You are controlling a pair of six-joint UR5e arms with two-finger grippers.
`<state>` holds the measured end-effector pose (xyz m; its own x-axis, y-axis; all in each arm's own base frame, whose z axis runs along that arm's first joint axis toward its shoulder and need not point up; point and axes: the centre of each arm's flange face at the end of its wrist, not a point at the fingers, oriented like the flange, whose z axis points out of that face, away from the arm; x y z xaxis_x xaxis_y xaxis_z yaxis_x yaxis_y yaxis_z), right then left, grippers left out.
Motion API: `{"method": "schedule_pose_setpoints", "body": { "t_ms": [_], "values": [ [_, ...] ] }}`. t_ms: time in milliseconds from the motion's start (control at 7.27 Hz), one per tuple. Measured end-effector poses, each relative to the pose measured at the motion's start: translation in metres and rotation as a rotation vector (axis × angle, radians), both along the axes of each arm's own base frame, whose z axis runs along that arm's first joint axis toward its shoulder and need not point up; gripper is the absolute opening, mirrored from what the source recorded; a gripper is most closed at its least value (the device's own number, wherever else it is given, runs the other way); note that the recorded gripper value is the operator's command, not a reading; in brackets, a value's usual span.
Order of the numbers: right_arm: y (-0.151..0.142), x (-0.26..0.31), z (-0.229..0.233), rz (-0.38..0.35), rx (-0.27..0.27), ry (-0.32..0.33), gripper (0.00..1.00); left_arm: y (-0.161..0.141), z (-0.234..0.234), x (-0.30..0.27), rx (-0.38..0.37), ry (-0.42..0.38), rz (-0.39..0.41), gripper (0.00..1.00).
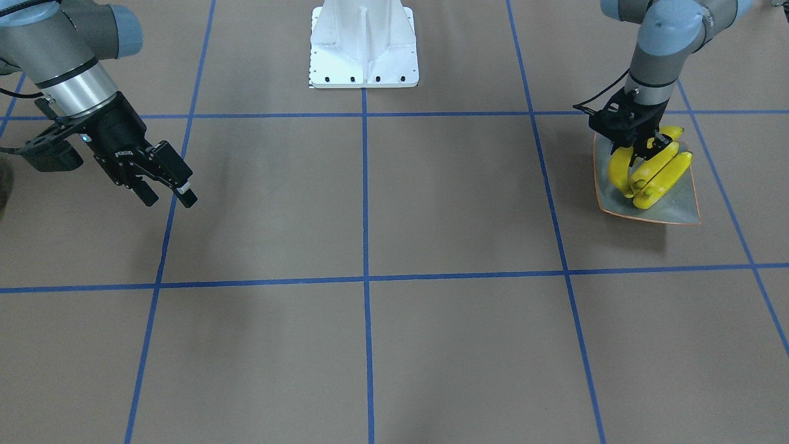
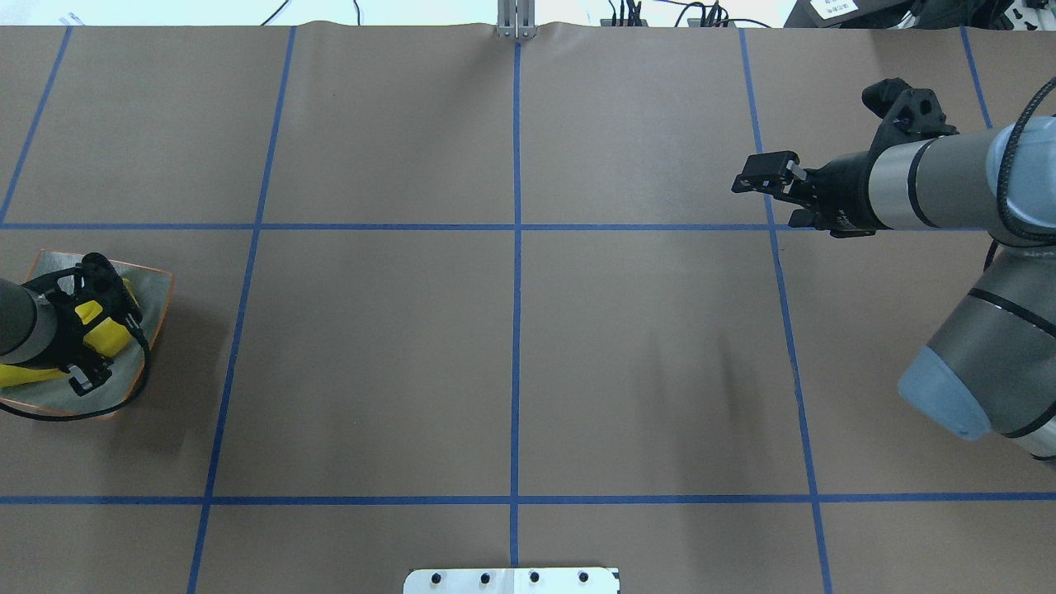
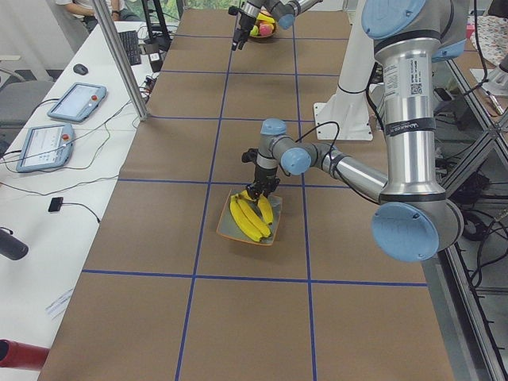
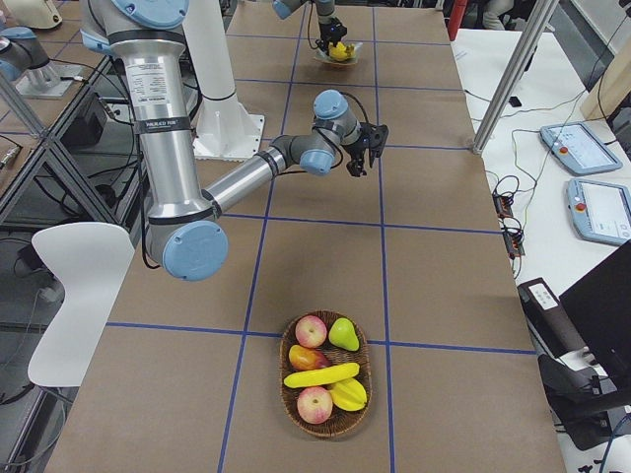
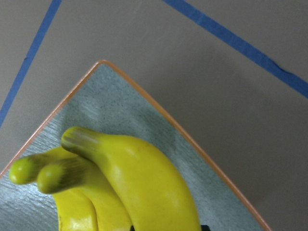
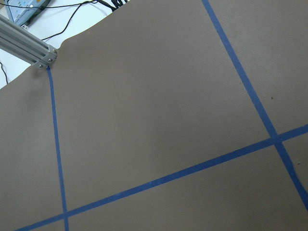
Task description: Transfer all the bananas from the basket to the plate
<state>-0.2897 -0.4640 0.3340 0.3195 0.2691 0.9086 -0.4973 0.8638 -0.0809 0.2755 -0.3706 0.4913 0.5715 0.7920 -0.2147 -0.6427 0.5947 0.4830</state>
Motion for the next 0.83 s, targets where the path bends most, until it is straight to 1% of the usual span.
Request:
{"method": "schedule_pose_setpoints", "body": {
  "t_ms": [138,275,688,825],
  "values": [
    [0.0,0.0,0.0,0.0,0.0,-0.001,1.0,0.0,0.001,0.0,0.0,-0.002,0.0,0.81],
    [0.0,0.0,0.0,0.0,0.0,-0.001,1.0,-0.001,0.002,0.001,0.0,-0.004,0.0,0.96],
    [0.001,0.002,-0.003,-0.002,0.007,-0.004,1.0,-0.002,-0.005,0.004,0.002,0.014,0.004,0.98],
    [0.0,0.005,-0.004,0.006,0.01,-0.004,1.0,-0.002,-0.015,0.005,-0.012,0.049,0.016,0.98]
  ]
}}
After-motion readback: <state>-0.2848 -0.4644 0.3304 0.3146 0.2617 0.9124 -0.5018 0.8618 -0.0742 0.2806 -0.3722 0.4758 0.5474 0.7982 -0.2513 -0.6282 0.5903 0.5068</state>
